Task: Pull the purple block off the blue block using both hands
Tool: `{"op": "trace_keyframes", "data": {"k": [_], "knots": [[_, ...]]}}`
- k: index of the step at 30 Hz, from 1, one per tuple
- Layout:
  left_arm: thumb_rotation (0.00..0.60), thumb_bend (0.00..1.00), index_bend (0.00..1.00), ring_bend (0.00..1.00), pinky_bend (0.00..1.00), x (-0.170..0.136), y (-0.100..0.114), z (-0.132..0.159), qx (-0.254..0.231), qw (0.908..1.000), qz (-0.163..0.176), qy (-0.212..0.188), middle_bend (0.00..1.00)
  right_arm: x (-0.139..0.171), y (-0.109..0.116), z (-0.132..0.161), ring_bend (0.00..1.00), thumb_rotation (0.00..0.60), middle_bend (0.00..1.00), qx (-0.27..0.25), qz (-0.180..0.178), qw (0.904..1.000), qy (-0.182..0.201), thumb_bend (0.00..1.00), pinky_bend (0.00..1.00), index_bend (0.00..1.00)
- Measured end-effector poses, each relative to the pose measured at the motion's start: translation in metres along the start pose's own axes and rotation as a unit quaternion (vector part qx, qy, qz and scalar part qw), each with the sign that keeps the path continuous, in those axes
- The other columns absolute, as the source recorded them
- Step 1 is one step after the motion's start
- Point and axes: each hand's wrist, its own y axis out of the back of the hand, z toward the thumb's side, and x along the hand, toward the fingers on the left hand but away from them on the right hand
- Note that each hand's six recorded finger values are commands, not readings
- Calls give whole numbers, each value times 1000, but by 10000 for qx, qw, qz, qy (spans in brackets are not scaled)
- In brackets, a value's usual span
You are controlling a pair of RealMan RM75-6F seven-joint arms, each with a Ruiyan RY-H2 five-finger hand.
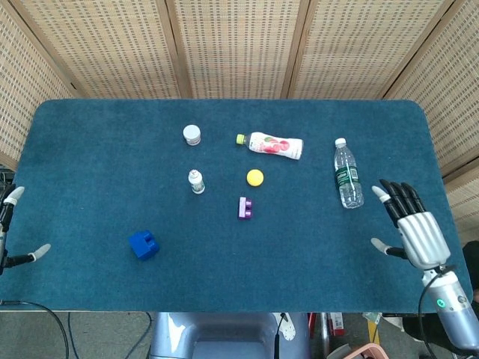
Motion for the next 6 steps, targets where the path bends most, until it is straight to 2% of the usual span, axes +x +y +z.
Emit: {"op": "trace_keyframes", "data": {"k": [3,6], "knots": [[600,0,0,0,0,-9,-2,-3,91,9999,52,-49,0,29,4,-12,0,600,0,-58,-75,9990,-438,0,0,0],[600,0,0,0,0,-15,-7,-3,151,9997,93,-177,0,46,5,-16,0,600,0,-102,-64,9971,-746,0,0,0]]}}
